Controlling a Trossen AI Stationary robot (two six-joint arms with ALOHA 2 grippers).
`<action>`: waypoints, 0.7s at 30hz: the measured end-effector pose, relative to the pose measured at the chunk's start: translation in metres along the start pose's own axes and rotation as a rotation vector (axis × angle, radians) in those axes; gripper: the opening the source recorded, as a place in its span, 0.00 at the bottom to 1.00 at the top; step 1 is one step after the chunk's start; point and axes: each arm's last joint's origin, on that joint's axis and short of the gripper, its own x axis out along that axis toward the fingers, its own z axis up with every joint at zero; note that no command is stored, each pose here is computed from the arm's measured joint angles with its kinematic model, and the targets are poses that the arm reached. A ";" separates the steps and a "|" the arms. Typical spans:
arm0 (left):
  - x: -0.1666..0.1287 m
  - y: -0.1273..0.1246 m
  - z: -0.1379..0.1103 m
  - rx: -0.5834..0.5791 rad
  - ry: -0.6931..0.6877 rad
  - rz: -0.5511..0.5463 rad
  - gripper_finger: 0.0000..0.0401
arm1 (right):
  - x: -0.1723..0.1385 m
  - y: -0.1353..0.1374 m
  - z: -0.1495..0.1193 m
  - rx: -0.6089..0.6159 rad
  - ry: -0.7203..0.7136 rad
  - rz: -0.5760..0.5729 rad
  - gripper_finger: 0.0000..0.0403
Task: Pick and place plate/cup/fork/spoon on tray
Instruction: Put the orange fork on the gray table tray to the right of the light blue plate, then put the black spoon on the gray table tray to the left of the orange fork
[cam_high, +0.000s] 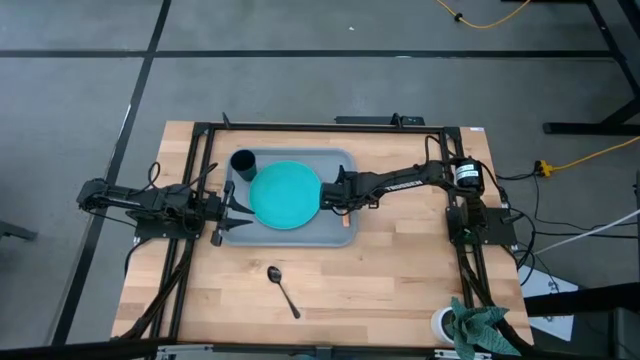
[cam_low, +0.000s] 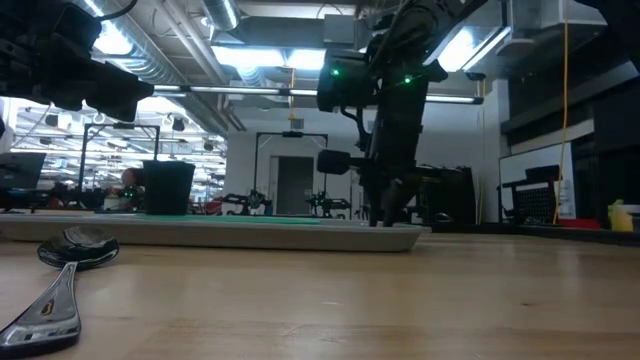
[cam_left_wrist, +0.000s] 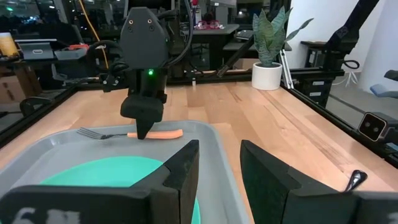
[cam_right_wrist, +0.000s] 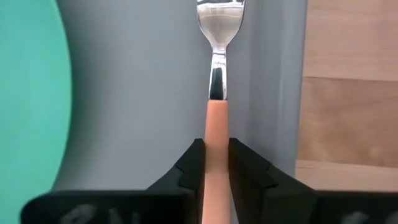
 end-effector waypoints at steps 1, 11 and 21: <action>0.000 0.000 0.000 0.000 0.000 0.000 0.27 | 0.000 0.000 0.000 0.001 0.000 0.003 0.14; 0.000 0.000 0.000 0.000 0.000 0.000 0.27 | 0.000 0.001 0.000 0.003 -0.004 0.013 0.23; 0.000 0.000 0.000 0.000 0.000 0.000 0.27 | -0.004 0.004 0.002 -0.020 -0.012 0.009 0.26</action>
